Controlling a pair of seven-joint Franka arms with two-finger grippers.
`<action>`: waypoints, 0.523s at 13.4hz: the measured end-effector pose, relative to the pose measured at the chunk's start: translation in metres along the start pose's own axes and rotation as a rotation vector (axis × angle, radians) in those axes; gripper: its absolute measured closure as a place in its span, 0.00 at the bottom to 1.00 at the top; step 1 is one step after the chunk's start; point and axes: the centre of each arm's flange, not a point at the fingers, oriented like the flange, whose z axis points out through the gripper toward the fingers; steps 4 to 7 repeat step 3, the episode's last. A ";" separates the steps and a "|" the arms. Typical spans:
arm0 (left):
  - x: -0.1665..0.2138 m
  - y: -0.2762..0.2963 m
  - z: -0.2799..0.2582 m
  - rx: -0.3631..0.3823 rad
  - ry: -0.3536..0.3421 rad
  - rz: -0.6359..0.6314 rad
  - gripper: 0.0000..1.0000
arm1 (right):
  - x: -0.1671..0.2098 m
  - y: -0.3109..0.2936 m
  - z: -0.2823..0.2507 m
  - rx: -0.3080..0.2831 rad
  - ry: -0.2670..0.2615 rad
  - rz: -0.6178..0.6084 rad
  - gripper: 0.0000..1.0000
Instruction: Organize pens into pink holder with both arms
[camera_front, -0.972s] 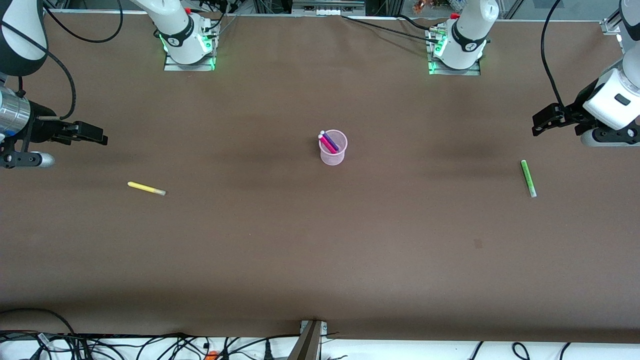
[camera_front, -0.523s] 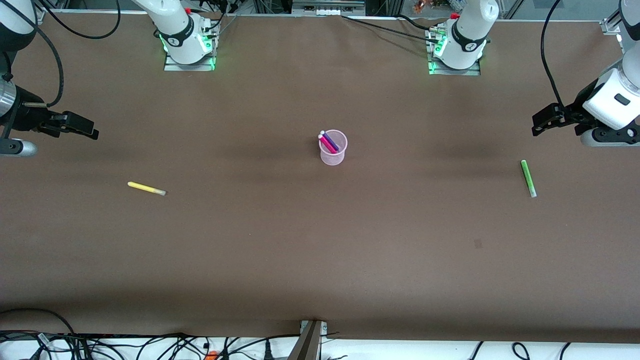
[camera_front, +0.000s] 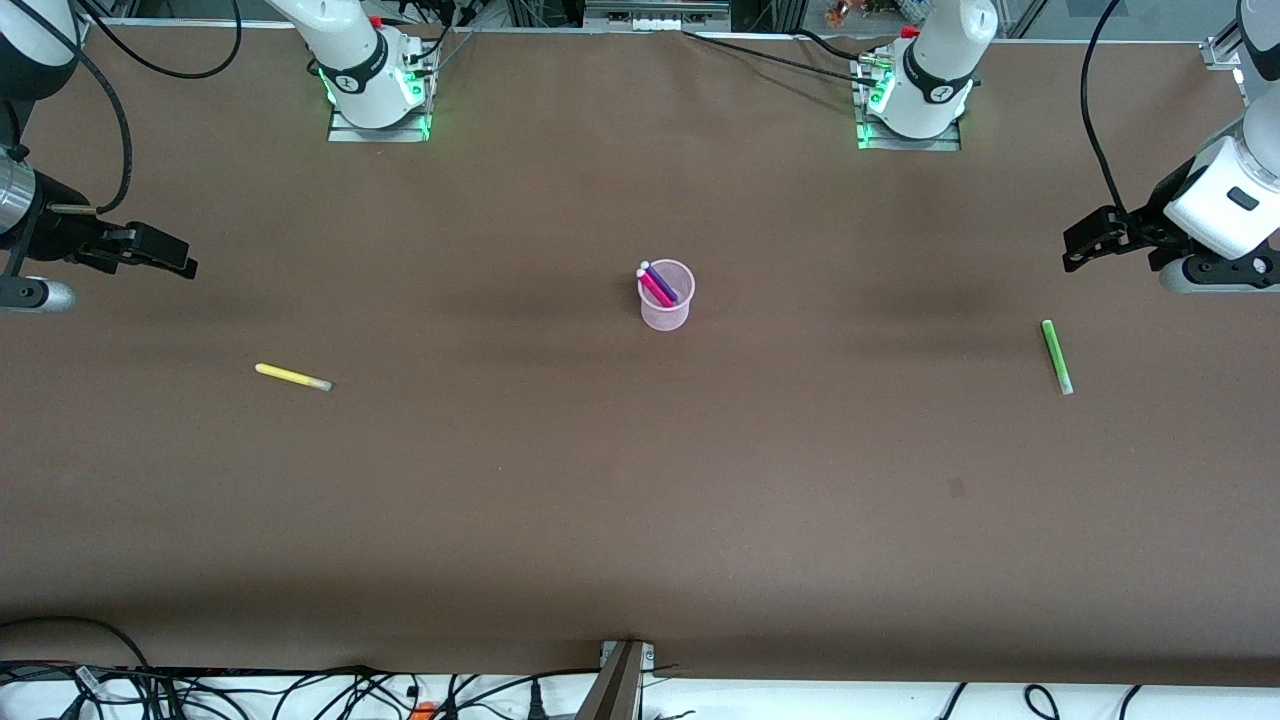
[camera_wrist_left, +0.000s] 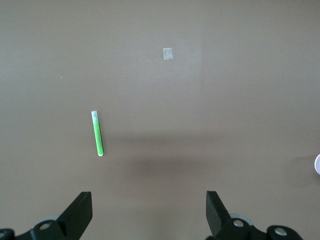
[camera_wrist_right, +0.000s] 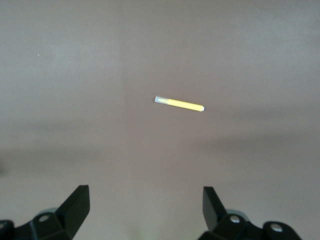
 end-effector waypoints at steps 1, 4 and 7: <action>0.000 0.000 0.000 0.000 0.000 0.000 0.00 | 0.000 0.000 -0.001 -0.001 -0.001 0.000 0.00; 0.000 0.000 0.000 0.000 0.000 0.001 0.00 | -0.001 0.000 -0.003 -0.001 -0.004 0.001 0.00; 0.000 0.000 0.000 0.000 0.000 0.001 0.00 | -0.001 0.000 -0.003 -0.001 -0.004 0.001 0.00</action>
